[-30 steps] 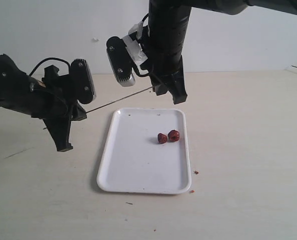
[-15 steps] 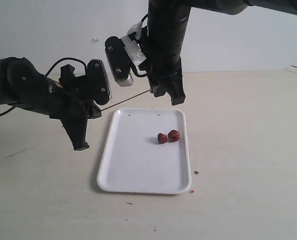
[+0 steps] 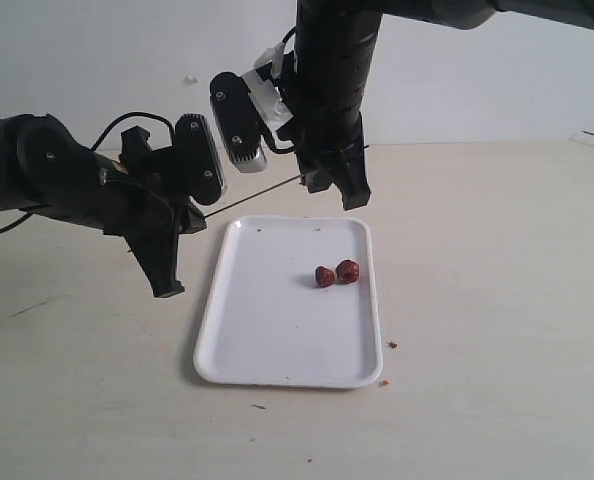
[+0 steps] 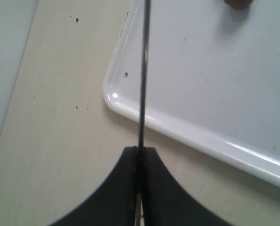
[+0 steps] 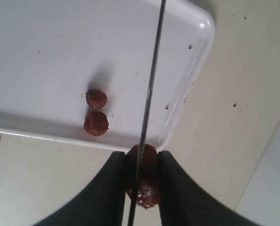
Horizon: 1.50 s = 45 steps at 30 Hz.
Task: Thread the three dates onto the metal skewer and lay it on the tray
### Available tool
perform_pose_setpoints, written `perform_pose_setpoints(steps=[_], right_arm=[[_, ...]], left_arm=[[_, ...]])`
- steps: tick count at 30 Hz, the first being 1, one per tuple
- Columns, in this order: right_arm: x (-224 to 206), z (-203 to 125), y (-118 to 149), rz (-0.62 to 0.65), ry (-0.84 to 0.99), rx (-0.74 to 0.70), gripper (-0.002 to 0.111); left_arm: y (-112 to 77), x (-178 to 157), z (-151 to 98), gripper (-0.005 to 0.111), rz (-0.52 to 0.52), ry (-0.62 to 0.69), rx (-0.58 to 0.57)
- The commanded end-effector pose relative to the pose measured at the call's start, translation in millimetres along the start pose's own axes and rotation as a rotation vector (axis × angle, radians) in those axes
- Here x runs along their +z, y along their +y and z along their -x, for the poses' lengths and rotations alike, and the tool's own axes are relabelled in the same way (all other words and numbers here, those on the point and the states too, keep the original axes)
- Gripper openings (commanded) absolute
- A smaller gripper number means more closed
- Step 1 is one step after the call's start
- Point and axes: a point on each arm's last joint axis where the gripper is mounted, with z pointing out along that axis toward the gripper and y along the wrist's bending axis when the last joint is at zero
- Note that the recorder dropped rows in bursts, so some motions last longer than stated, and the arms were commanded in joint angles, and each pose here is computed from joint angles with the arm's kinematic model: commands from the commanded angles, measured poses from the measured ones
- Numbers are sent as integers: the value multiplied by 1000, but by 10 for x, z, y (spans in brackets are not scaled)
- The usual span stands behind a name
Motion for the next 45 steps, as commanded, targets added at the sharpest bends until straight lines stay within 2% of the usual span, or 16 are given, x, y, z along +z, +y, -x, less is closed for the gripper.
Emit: perform_pose_setpoints(steps=[1,10,19,22,31,41,45], right_arm=[[-52,-11,-2,-13,8,-3,23],[-53,-49,-19,-31,50,1,23],[-54,-63,-25,-38,64,11,23],[-57,-92,-38,-53,97,21,23],[-77,-110,-45,-65,112,31,23],[-93,-98,-39,-62,94,41,23],[-93,-98,-39,-62,94,41,23]], left_arm=[[15,-2,33,0,15,-13,-33],[47,-110,75,0,19,-29,-56],[-14,-172,71,0,-63,-6,-12],[-4,-175,25,0,-77,10,-5],[133,-201,-227,0,-82,62,-100],[38,-58,-295,0,-142,102,-47],[45,20,-320,0,-112,104,-41]])
